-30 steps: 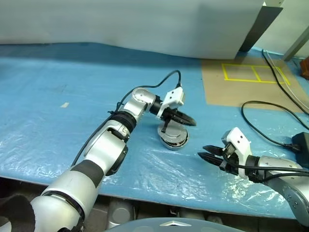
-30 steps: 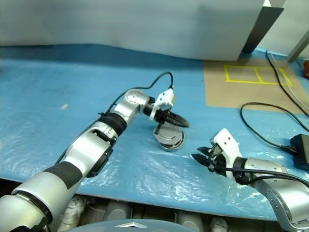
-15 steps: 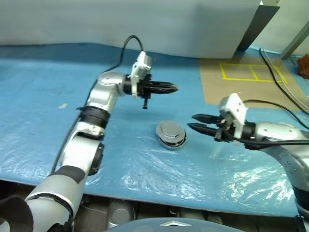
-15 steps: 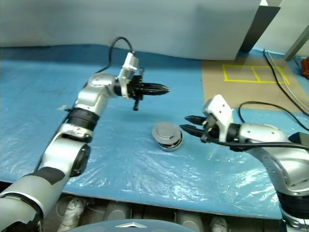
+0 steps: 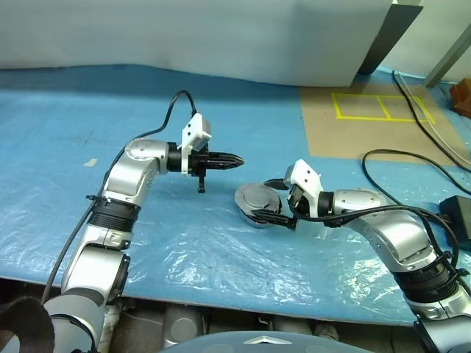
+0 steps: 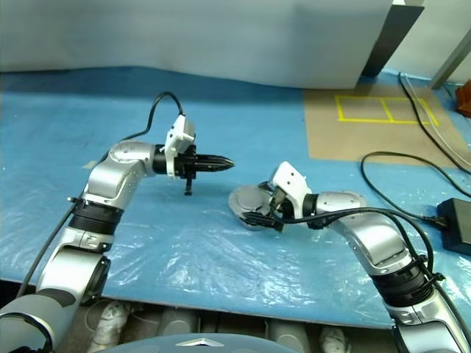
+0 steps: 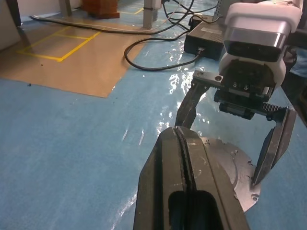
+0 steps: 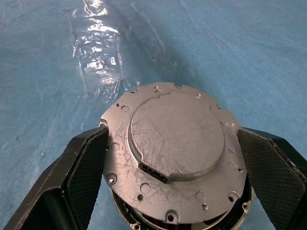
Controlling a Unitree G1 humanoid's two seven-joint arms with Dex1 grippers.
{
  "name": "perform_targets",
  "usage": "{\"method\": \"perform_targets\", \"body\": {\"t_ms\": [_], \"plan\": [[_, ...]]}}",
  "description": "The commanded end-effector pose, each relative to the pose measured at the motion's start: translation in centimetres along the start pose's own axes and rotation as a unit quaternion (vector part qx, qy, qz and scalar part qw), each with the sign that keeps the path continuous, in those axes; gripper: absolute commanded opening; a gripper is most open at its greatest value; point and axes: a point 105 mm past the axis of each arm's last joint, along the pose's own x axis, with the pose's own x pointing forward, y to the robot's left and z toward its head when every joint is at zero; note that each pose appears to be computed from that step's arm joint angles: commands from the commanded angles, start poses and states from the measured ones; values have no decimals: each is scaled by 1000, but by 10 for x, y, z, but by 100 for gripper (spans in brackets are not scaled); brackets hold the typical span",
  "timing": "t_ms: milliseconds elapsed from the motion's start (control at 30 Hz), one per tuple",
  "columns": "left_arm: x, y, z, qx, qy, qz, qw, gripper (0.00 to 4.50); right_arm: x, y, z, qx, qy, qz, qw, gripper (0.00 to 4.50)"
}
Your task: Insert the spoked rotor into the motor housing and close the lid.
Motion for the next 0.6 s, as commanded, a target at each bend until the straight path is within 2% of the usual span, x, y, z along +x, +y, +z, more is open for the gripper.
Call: {"method": "perform_targets", "body": {"t_ms": [33, 233, 267, 367, 433, 600], "plan": [[6, -1, 14, 9, -26, 5, 1000, 0, 12, 3, -3, -9, -6, 12, 1000, 447], [11, 6, 11, 16, -20, 22, 999, 0, 20, 3, -23, 38, 1, 20, 999, 447], [11, 7, 7, 19, -11, 25, 999, 0, 20, 5, -27, 47, 3, 26, 999, 430], [11, 3, 3, 17, -7, 17, 1000, 0, 16, 5, -38, 51, 15, 17, 998, 357], [10, 3, 2, 16, -9, 16, 1000, 0, 13, 7, -38, 45, 17, 18, 999, 290], [10, 6, 3, 16, -15, 27, 999, 0, 7, 11, -19, 74, -19, 38, 996, 118]]}}
